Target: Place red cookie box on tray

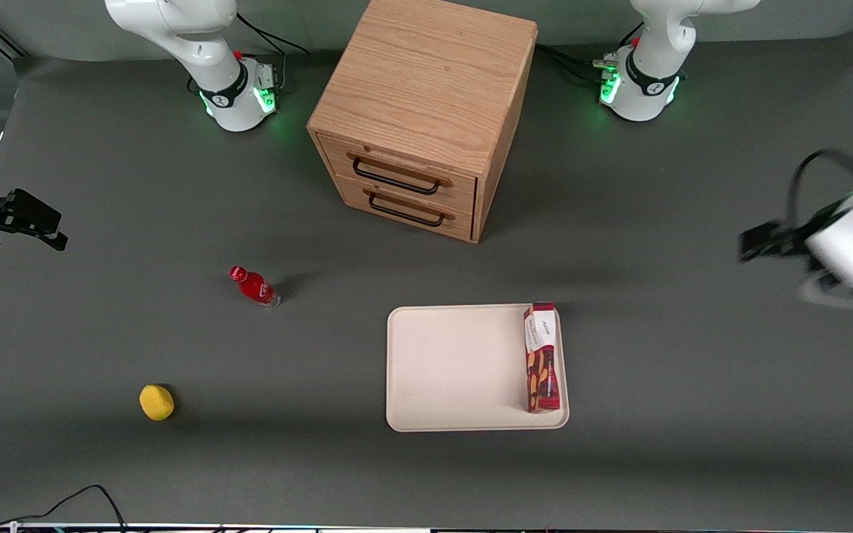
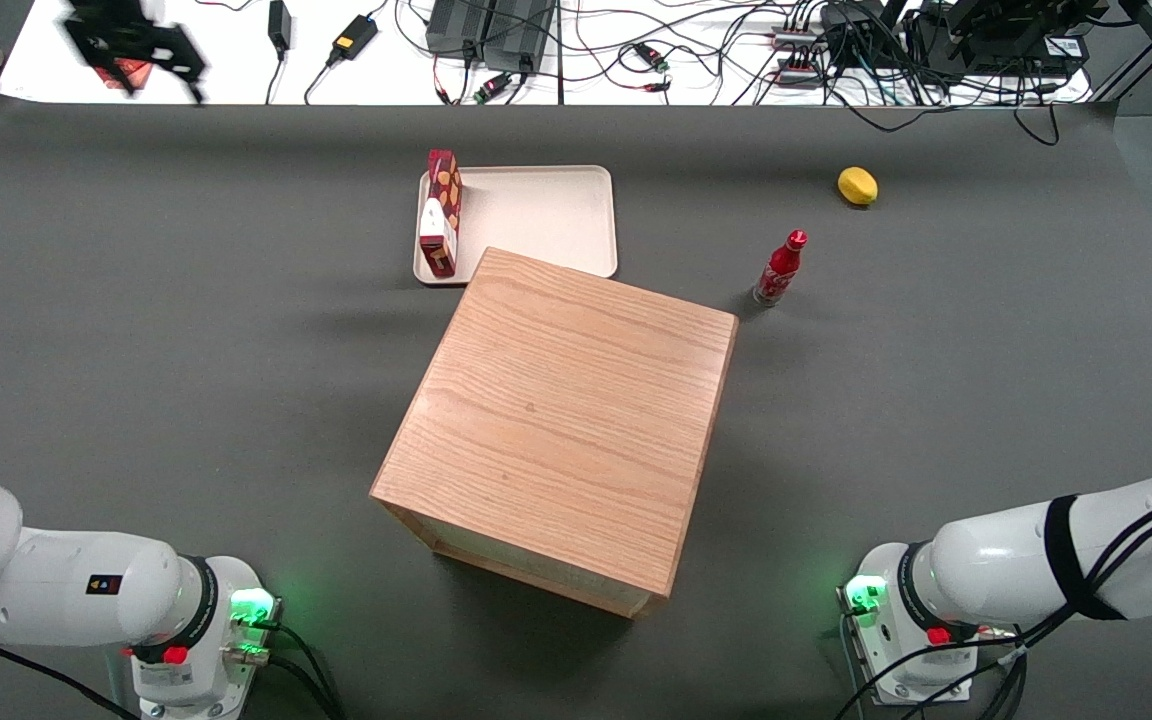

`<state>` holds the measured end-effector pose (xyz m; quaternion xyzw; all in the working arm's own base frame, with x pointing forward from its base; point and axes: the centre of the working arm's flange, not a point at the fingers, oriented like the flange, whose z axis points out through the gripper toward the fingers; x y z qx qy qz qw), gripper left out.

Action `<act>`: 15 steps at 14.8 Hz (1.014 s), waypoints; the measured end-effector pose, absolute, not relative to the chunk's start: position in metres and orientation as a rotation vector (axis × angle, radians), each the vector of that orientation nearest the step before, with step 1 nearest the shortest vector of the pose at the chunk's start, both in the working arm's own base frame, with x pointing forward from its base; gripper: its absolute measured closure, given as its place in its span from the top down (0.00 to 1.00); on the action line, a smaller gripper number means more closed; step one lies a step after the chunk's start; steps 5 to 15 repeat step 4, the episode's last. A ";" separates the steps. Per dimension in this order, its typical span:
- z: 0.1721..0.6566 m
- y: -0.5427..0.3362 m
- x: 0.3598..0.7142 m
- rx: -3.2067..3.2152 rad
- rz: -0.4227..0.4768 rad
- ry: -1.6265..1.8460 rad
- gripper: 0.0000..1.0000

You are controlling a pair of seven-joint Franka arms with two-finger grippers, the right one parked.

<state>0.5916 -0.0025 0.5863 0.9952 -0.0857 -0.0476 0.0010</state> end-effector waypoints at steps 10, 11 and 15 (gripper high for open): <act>0.604 0.008 0.551 3.119 -0.172 -0.257 1.00; 0.604 0.008 0.551 3.119 -0.172 -0.257 1.00; 0.604 0.008 0.551 3.119 -0.172 -0.257 1.00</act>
